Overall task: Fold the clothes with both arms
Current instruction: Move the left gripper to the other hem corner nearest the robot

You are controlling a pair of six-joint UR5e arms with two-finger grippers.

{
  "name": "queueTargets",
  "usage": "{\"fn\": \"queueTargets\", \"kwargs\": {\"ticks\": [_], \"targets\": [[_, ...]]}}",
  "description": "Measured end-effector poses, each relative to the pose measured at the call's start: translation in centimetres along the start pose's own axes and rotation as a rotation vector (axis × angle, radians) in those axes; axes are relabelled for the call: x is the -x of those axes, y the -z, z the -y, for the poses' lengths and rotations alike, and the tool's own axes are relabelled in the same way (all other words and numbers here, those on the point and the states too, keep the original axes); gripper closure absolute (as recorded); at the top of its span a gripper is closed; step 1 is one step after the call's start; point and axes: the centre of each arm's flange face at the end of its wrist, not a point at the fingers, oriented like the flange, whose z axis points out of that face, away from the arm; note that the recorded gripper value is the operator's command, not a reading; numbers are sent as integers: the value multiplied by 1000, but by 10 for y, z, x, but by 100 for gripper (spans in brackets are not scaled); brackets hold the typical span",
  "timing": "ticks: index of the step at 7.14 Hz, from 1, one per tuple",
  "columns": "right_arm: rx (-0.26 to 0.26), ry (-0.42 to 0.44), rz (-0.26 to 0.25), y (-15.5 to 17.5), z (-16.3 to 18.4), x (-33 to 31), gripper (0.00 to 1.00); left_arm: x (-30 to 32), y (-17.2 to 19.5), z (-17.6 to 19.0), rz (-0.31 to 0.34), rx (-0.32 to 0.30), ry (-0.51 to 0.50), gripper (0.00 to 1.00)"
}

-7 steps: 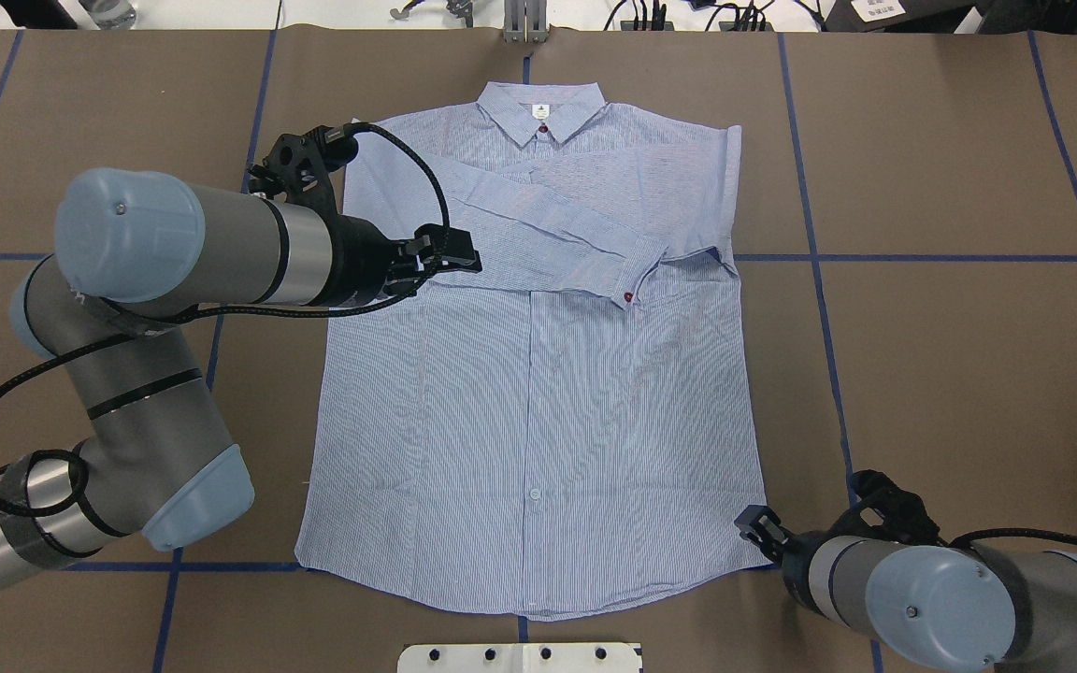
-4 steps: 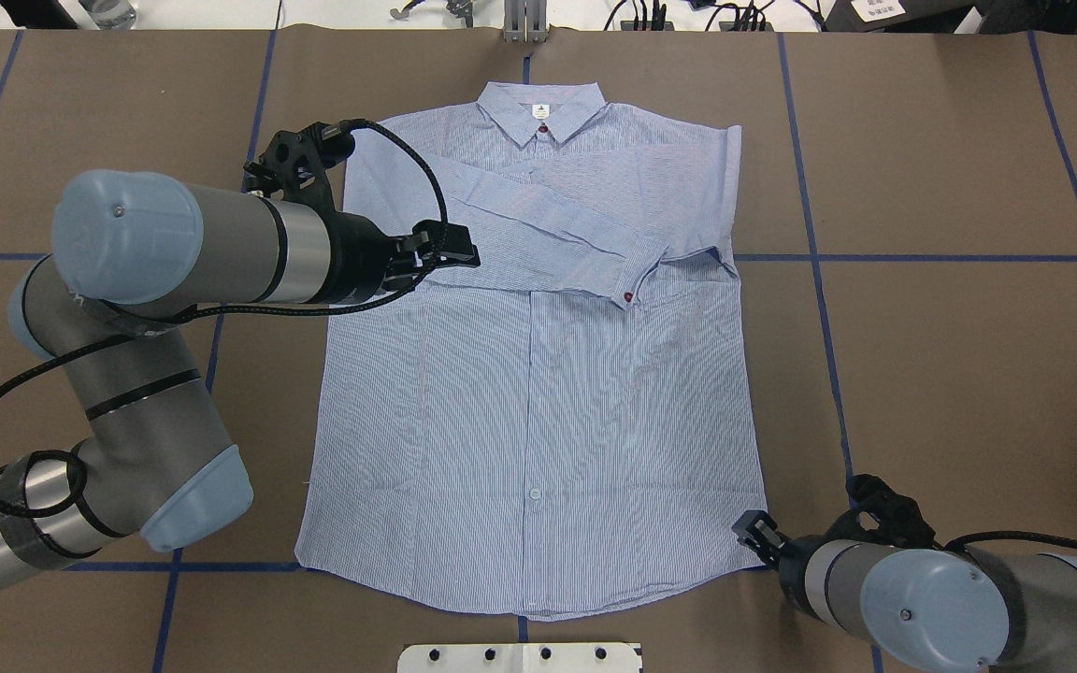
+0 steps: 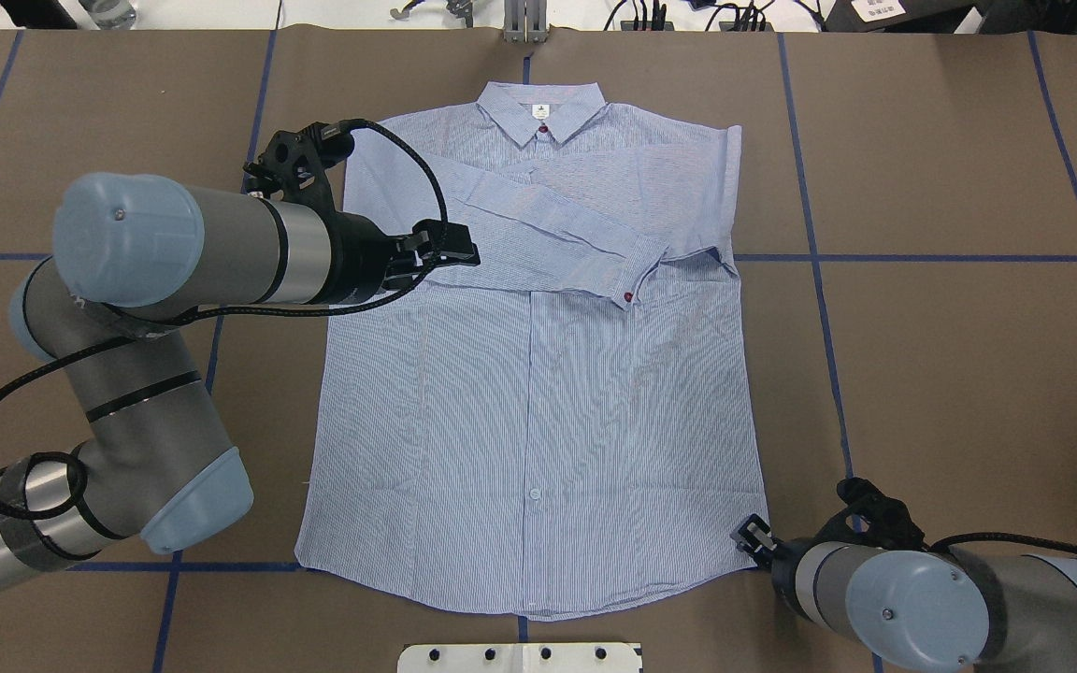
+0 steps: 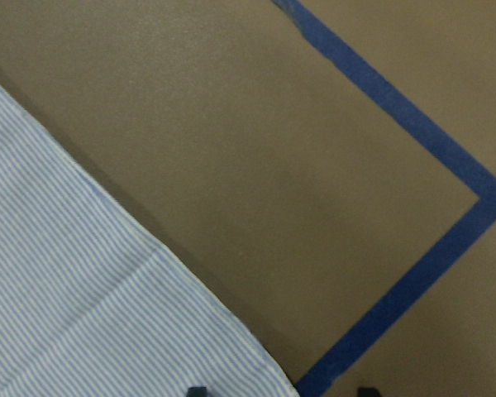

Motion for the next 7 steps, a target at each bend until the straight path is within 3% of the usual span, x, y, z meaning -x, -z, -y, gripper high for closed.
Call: {"fn": "queueTargets", "kwargs": {"ticks": [1, 6, 7], "targets": [[-2, -1, 1, 0, 1, 0, 99, 0, 0, 0, 0, 0, 0, 11], [2, -12, 23, 11, 6, 8, 100, -2, 4, 0, -2, -1, 3, 11], [5, -13, 28, 14, 6, 9, 100, 1, 3, -4, 22, 6, 24, 11]]}}
